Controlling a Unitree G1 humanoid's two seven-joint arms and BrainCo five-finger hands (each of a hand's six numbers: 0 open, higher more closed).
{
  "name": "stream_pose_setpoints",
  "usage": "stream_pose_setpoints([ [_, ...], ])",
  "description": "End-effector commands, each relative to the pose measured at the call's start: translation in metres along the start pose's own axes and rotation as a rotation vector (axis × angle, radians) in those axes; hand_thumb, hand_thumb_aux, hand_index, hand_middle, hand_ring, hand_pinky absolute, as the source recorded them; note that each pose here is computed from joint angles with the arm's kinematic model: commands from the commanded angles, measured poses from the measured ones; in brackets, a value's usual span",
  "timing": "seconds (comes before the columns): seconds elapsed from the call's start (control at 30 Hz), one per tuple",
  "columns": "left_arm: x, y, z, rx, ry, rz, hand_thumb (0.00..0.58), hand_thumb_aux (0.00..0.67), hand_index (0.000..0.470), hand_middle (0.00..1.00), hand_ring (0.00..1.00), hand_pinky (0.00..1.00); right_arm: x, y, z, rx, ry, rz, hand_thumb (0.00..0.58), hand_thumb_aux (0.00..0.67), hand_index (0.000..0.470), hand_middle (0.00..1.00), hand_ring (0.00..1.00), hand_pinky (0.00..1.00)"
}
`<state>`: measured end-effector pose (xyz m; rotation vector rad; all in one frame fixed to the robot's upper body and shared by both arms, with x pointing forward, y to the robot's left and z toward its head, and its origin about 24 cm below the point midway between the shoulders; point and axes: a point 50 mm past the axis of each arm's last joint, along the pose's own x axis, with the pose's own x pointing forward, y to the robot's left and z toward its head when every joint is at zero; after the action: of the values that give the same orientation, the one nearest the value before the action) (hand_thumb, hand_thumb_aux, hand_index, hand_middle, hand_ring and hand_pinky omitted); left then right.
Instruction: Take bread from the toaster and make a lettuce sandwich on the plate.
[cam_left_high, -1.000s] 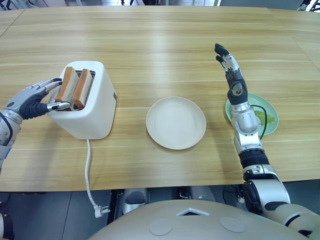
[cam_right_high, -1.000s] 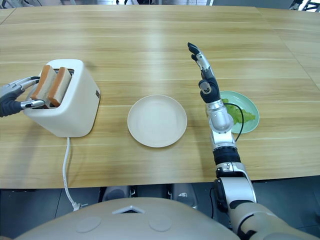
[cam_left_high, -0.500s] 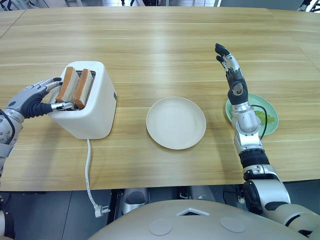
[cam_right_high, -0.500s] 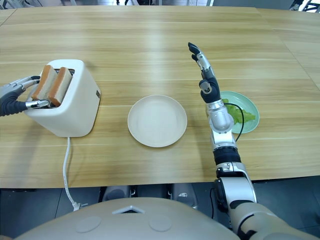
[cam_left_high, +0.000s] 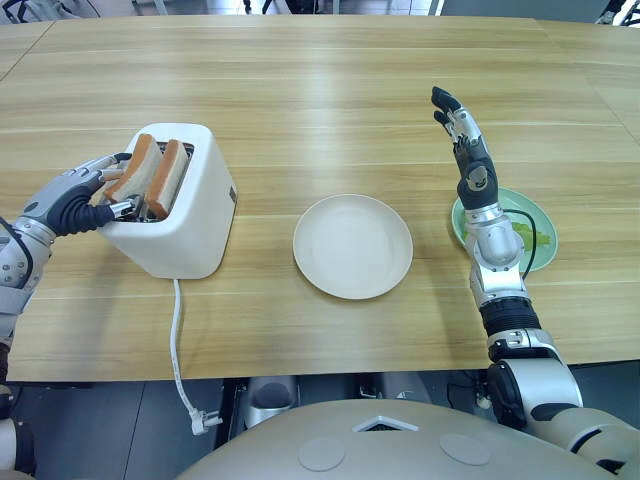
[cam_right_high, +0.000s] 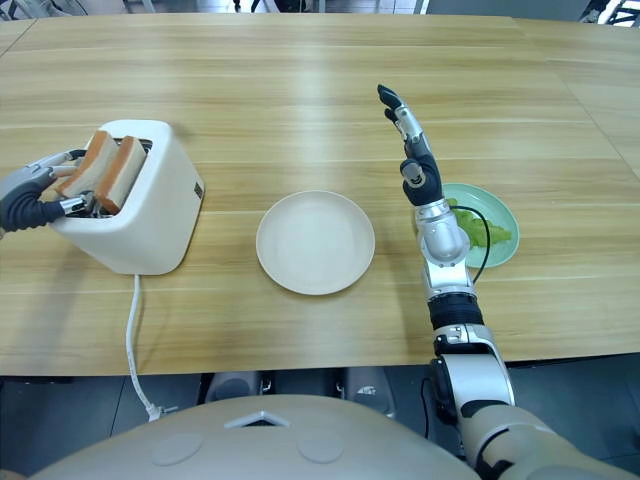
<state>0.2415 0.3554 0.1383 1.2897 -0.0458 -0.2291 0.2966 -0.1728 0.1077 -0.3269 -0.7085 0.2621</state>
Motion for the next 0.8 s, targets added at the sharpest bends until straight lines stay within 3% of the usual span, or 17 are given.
stream_pose_setpoints([
  [0.03, 0.002, -0.003, 0.011, -0.038, -0.088, -0.008, 0.58, 0.67, 0.46, 0.0, 0.0, 0.0, 0.0, -0.002, 0.0, 0.0, 0.011, 0.0, 0.0, 0.0, 0.0, 0.0, 0.0, 0.0],
  [0.8, 0.008, 0.045, -0.002, -0.283, -0.02, 0.349, 0.58, 0.67, 0.46, 0.0, 0.0, 0.0, -0.002, -0.004, 0.0, -0.004, 0.013, -0.004, 0.0, 0.0, 0.0, 0.0, 0.0, 0.0],
])
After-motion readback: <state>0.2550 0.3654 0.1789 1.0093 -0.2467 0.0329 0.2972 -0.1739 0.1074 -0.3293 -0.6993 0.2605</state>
